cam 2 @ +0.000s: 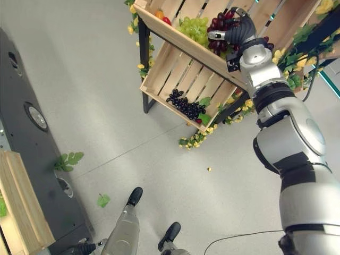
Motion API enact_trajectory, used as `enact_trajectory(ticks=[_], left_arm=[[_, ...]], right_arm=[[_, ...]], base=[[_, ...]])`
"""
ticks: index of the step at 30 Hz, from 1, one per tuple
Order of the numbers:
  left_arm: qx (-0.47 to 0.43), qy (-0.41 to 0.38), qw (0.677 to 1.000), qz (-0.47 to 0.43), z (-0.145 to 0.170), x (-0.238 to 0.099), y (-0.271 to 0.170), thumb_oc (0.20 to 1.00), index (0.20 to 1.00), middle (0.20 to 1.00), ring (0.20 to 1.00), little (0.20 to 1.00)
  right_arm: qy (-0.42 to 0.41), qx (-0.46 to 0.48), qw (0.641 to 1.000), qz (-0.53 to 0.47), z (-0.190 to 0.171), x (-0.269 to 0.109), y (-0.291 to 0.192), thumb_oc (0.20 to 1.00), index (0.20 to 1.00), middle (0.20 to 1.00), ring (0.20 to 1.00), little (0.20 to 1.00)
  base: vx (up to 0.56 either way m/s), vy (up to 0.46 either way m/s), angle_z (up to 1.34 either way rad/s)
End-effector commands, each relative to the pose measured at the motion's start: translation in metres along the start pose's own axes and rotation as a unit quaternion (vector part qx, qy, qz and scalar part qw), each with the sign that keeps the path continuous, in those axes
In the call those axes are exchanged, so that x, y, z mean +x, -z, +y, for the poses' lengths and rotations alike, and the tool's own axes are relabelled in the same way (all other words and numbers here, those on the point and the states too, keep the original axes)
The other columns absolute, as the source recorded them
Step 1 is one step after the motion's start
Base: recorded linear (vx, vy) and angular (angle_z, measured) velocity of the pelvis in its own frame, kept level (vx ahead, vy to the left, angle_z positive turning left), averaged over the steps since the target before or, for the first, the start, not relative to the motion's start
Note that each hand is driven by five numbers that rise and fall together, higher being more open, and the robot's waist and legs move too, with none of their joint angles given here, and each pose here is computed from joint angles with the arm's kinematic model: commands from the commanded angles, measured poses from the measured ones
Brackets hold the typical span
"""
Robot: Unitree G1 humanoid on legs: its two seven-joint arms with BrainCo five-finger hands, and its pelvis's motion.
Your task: Pick up the fruits from the basket on one side to the basket on the other side
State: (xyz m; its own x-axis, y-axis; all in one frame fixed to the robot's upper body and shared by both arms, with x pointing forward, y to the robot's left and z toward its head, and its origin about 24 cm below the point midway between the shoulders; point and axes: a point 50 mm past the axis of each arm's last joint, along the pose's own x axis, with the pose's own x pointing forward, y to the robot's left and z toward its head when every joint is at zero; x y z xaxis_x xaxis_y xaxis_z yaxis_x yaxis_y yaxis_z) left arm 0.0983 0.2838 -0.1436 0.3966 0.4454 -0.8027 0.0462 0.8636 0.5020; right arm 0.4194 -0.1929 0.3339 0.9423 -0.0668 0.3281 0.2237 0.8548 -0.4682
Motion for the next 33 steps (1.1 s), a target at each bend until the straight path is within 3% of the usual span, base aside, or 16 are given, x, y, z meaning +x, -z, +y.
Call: enact_trajectory(ticks=[1, 19, 33], left_arm=[[0.024, -0.011, 0.999, 0.025, 0.005, -0.001, 0.012, 1.000, 1.000, 1.000, 1.000, 1.000], [-0.019, -0.007, 0.999, 0.048, -0.008, -0.004, 0.019, 1.000, 1.000, 1.000, 1.000, 1.000], [-0.020, 0.012, 0.998, 0.060, -0.024, -0.009, 0.027, 1.000, 1.000, 1.000, 1.000, 1.000]], right_arm=[[0.037, -0.015, 0.997, -0.065, -0.028, 0.002, -0.037, 1.000, 1.000, 1.000, 1.000, 1.000], [-0.032, 0.161, 0.975, -0.148, -0.009, -0.044, 0.005, 1.000, 1.000, 1.000, 1.000, 1.000], [-0.079, 0.217, 0.964, -0.131, 0.022, -0.124, 0.077, 1.000, 1.000, 1.000, 1.000, 1.000]], base=[[0.00, 0.000, 0.00], [-0.01, 0.014, -0.06], [-0.01, 0.007, -0.03]])
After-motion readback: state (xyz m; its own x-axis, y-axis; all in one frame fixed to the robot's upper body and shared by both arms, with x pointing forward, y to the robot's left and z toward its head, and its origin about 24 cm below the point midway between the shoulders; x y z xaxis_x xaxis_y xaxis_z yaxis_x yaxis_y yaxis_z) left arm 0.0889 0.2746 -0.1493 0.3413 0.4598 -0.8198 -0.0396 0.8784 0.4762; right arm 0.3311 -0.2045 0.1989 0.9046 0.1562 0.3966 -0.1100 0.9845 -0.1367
